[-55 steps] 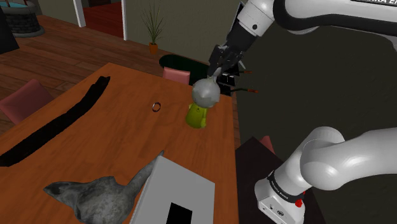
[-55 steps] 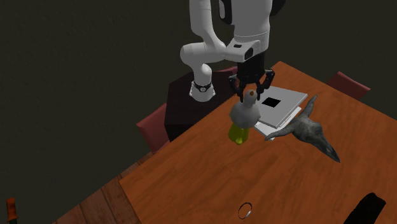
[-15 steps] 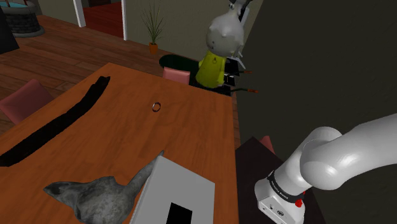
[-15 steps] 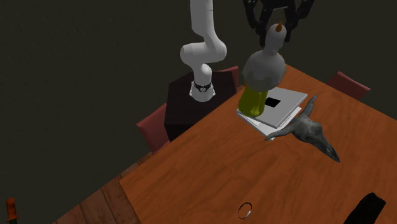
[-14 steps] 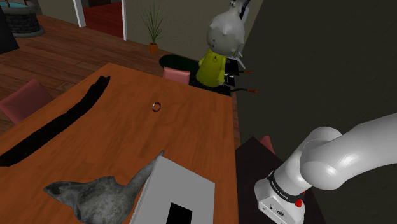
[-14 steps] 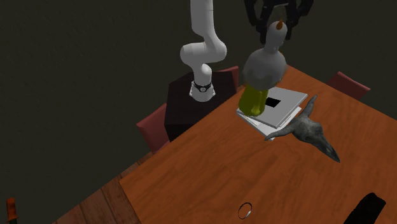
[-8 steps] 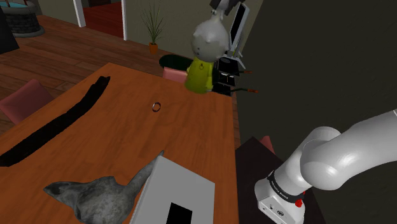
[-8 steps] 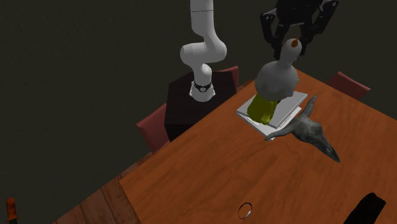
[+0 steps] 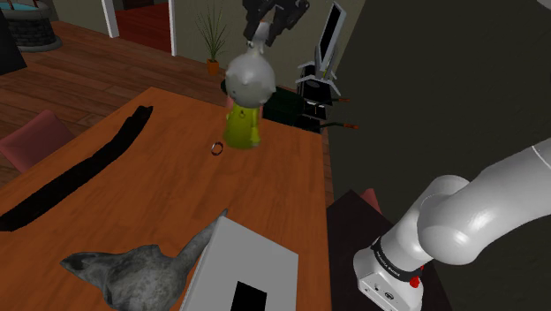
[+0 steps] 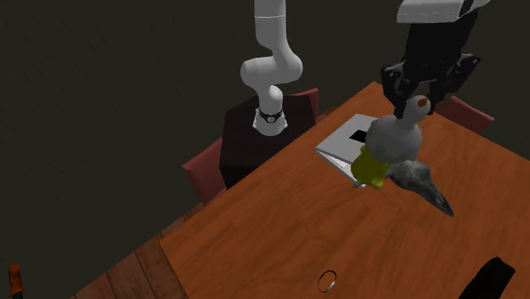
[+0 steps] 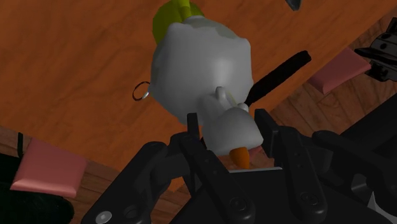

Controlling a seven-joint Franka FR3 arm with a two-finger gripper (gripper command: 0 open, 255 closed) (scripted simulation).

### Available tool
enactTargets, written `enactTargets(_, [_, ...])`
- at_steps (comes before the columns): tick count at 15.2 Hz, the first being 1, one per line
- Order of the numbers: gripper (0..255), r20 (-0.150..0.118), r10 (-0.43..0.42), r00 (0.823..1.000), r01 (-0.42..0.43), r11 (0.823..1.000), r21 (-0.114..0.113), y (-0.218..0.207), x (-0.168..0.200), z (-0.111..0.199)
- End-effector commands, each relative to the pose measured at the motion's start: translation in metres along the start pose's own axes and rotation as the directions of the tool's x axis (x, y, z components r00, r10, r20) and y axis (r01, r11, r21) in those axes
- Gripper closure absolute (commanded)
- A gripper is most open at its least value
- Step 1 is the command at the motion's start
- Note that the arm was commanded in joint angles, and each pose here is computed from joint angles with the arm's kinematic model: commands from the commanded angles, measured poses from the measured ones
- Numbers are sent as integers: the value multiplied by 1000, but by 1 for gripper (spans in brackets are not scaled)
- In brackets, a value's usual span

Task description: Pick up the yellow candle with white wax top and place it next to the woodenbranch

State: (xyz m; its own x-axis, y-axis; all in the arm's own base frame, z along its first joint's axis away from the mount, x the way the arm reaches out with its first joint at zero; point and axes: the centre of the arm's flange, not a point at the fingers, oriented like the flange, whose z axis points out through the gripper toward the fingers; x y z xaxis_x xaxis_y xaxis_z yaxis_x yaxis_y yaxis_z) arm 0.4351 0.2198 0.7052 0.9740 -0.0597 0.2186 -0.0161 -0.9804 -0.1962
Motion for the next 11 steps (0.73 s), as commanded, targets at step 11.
enactTargets(11, [255,-4,0,1000,0,1000,2,-94,36,124])
